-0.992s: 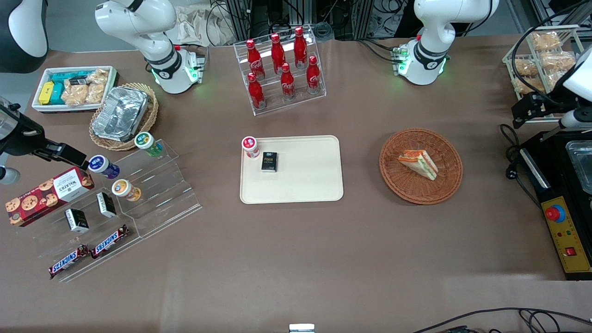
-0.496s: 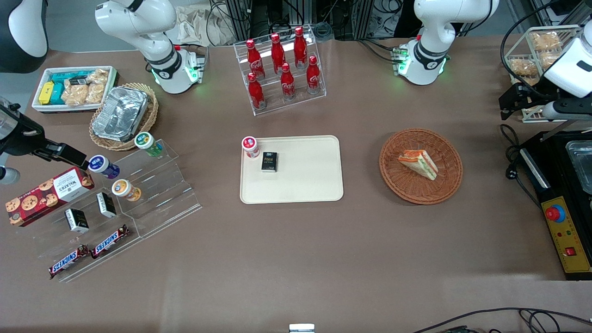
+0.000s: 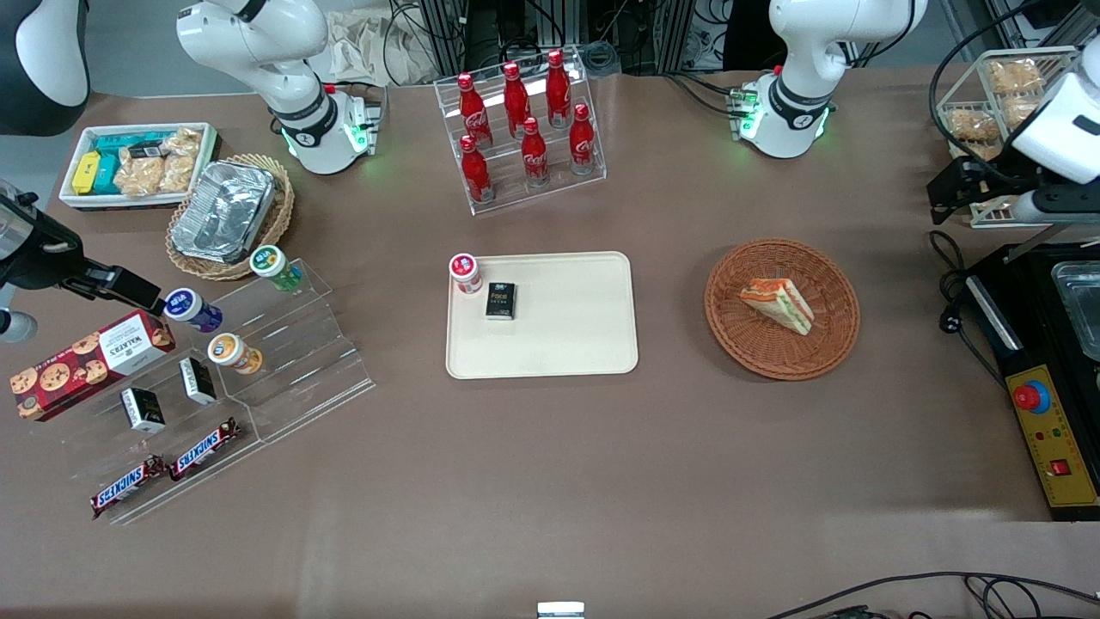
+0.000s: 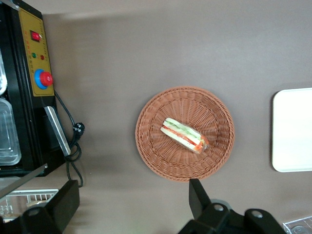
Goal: Place sandwich from basket to tray
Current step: 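Move the open left gripper down over the wrapped sandwich in the basket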
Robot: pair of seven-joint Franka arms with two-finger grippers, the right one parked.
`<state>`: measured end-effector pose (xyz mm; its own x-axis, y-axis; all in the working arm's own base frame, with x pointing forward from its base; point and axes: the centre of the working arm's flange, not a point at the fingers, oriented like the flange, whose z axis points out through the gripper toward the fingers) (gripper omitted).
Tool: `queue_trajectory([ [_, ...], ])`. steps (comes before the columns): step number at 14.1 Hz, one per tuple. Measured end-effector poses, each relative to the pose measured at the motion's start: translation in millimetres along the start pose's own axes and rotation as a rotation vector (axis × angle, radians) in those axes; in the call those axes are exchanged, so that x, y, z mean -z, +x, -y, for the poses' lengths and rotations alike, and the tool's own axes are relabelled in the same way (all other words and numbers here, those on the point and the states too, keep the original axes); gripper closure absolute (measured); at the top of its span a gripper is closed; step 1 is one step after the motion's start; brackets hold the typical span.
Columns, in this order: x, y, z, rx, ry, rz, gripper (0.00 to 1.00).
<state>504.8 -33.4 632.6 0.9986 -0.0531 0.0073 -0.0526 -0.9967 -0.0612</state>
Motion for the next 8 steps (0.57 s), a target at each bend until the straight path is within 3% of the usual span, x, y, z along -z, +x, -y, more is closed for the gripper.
queue_trajectory([
  [8, -33, 6, -38, 0.206, 0.018, 0.057, 0.00],
])
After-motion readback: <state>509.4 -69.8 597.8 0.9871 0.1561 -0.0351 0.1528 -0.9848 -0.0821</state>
